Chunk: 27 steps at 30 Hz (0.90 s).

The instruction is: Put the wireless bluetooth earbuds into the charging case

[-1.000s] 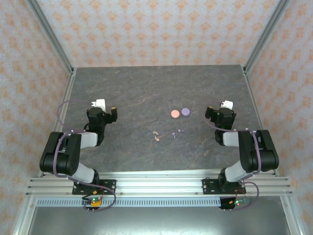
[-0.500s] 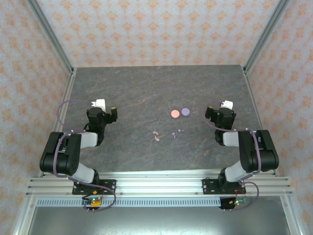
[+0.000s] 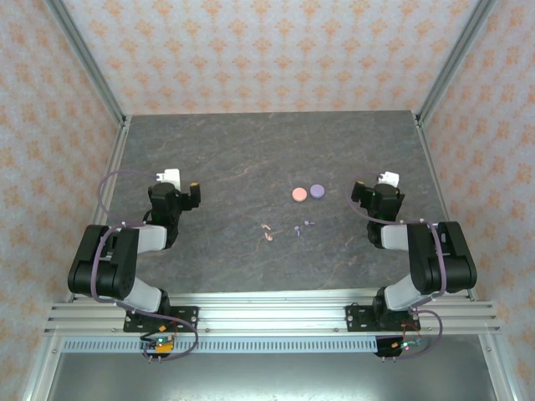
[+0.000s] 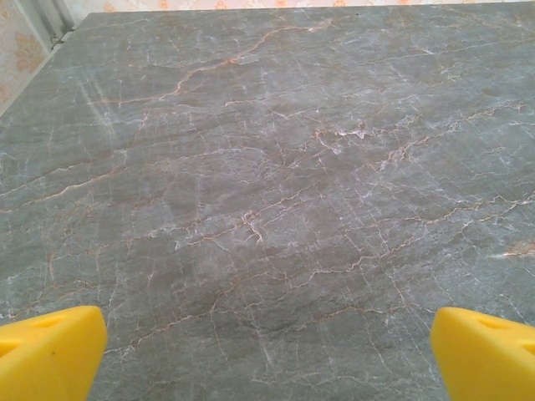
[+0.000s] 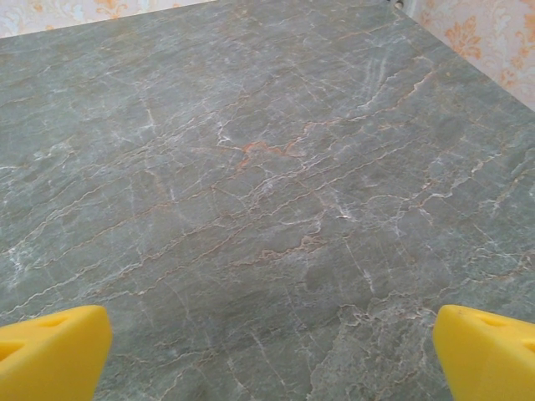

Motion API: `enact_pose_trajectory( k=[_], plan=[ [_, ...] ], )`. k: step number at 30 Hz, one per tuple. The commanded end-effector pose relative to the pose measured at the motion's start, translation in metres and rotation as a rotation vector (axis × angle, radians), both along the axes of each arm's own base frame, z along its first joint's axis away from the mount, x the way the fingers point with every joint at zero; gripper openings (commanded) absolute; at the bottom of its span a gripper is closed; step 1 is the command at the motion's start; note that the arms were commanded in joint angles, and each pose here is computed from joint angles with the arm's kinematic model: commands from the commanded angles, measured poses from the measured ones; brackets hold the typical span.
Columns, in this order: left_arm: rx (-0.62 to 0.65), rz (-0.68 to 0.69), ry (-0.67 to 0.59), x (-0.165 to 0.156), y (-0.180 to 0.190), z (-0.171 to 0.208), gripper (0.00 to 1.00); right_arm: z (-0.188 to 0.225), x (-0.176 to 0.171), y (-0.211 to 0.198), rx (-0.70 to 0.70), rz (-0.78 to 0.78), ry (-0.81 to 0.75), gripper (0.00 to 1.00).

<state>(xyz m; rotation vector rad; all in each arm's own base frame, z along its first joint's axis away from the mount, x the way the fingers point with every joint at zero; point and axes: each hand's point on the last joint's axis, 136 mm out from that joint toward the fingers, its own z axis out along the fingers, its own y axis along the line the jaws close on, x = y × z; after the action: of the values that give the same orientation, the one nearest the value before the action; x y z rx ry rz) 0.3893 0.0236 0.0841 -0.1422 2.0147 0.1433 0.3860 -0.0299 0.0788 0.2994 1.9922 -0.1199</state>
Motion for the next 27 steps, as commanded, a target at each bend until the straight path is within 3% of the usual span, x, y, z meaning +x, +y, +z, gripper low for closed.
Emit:
enact_pose_trajectory(
  k=[1,10,15,19,27],
  plan=[
    [0.001,0.027,-0.03,0.005,0.003,0.013,1.0,0.015,0.005,-0.008,0.003,-0.048,-0.046,0.99],
    [-0.001,0.024,-0.043,0.003,0.002,0.022,1.0,0.023,0.005,-0.011,-0.001,-0.069,-0.044,0.99],
    [-0.019,0.073,-0.028,-0.008,0.008,0.04,1.0,0.039,0.002,-0.013,0.041,-0.111,0.053,0.99],
    [-0.096,0.116,-0.024,-0.021,0.009,0.058,1.0,0.054,-0.002,-0.01,0.097,-0.12,0.108,0.99],
    [-0.29,0.116,0.032,-0.062,-0.008,0.096,1.0,0.051,-0.003,0.019,0.26,-0.07,0.403,0.99]
  ],
)
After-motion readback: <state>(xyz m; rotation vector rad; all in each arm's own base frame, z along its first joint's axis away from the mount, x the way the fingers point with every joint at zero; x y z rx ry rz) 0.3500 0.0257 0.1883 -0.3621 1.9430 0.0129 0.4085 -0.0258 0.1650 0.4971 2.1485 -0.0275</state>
